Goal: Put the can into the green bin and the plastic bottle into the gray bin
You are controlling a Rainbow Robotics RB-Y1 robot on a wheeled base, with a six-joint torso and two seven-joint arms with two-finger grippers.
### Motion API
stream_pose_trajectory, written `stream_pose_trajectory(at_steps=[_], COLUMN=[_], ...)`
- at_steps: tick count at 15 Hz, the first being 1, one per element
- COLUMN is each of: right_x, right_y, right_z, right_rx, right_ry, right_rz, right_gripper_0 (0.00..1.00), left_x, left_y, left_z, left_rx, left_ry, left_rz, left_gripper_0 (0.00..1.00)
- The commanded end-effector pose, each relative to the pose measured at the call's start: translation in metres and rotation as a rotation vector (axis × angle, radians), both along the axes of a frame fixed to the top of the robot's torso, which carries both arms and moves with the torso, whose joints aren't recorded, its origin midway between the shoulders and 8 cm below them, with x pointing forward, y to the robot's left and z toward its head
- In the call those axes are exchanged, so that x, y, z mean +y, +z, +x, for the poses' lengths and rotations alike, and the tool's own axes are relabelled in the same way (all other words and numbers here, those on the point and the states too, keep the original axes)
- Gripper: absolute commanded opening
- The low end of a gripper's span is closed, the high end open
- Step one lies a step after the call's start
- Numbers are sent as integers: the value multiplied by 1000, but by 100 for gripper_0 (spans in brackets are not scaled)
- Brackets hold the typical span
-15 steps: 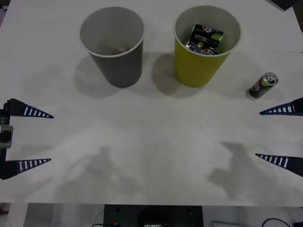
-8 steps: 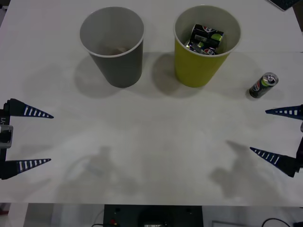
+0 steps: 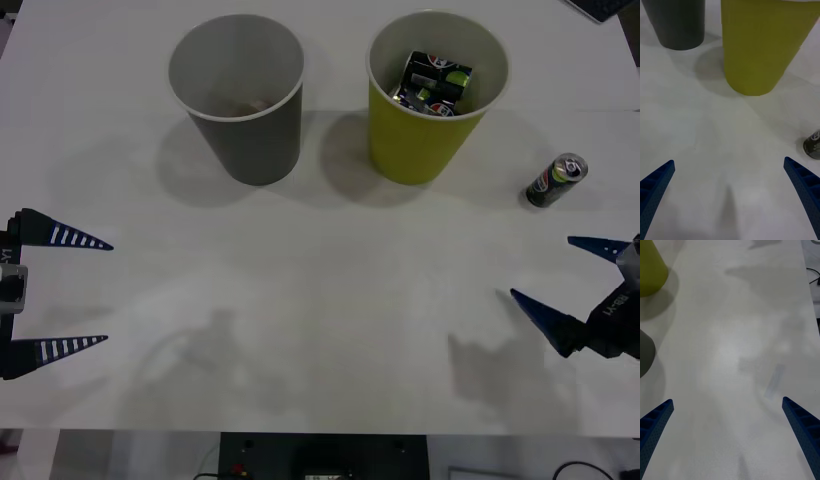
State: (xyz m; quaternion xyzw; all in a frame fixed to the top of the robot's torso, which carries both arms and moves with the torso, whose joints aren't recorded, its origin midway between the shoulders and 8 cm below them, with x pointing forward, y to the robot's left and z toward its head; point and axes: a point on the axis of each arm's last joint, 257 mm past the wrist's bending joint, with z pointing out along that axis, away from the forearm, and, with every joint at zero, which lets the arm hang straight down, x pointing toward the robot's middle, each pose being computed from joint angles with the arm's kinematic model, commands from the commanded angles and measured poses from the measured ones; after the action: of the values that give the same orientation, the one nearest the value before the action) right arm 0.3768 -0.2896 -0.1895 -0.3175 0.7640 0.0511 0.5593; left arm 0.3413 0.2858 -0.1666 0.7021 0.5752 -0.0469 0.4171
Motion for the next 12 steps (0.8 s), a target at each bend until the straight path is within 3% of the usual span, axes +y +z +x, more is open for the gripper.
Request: stream_pose_trajectory(at_steps=[1, 4, 7, 12], right_x=[-9, -15, -18, -28], right_y=[-10, -16, -20, -41], right_z=[5, 11, 15, 29], right_rx=[-3, -25, -37, -75], right_ry=[-101, -214, -323, -421], right_rz=[33, 73, 169, 281], right_gripper_0=[100, 100, 100, 100], left_x=[0, 0, 0, 0], left_y=[0, 0, 0, 0], left_z=[0, 0, 0, 0], left_rx=[0, 0, 0, 0], left_ry=[0, 0, 0, 0], left_rz=[0, 0, 0, 0], left_gripper_0=[100, 100, 100, 100])
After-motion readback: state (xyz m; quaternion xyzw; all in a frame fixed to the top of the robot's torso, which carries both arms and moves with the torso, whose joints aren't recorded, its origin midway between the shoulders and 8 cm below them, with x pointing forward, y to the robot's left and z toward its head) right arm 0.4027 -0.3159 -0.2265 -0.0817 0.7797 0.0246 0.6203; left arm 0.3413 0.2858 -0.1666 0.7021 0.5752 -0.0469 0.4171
